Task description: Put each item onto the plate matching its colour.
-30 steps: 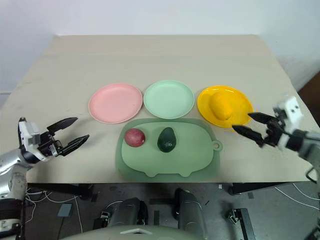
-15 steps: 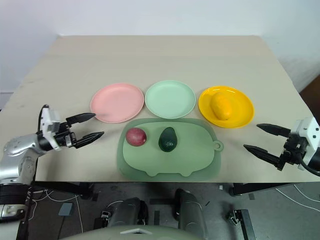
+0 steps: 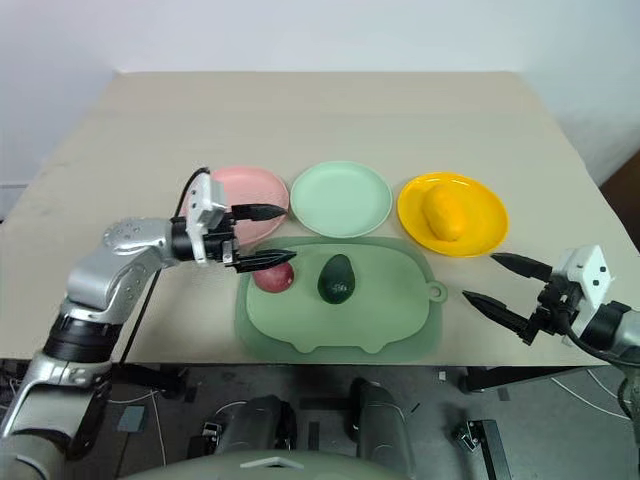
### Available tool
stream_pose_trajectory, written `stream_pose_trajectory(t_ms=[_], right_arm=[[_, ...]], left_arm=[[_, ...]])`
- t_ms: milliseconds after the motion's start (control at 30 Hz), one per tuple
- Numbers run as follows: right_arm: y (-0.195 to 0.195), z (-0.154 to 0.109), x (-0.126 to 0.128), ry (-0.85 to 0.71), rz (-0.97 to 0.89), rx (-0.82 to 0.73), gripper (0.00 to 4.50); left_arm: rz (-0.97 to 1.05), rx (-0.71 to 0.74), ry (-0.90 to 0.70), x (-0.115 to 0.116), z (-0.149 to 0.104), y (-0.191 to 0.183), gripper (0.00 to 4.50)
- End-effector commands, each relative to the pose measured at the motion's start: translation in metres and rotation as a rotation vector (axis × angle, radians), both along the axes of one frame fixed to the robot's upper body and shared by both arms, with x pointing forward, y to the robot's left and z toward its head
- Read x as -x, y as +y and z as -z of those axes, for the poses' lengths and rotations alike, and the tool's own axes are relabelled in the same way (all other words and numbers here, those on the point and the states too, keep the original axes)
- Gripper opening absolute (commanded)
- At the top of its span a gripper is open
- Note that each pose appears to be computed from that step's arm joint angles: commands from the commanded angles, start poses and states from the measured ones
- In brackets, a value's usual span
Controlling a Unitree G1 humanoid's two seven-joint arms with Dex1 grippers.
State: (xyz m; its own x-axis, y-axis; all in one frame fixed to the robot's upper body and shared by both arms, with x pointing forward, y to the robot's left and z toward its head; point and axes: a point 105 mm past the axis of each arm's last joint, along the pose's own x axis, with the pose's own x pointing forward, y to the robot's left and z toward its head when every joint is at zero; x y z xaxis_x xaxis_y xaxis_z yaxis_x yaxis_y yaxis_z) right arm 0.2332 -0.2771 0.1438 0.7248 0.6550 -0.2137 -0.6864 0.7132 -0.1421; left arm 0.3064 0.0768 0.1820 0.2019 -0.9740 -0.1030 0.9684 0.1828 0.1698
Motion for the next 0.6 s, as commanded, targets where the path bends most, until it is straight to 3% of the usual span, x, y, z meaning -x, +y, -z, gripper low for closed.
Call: stream_pose_trajectory(t_ms=[33,300,600], right_arm=[[0.007,-0.005,0.002,-0.038,0.003,-0.016,4.47],[0.011,-0.004,-0.001,-0.044,0.017,-0.032,4.47],[0.014,-0.004,-0.001,-0.057,0.036,-0.043,4.47]], left_arm=[[0.161,-0.028,-0.053,0.007,-0.012,-0.022,4.50],[0.412,-0.103,-0.098,0.013,-0.020,-0.026,4.50],[0.616,-0.241,-0.209,0.007,0.003,-0.046,4.50]])
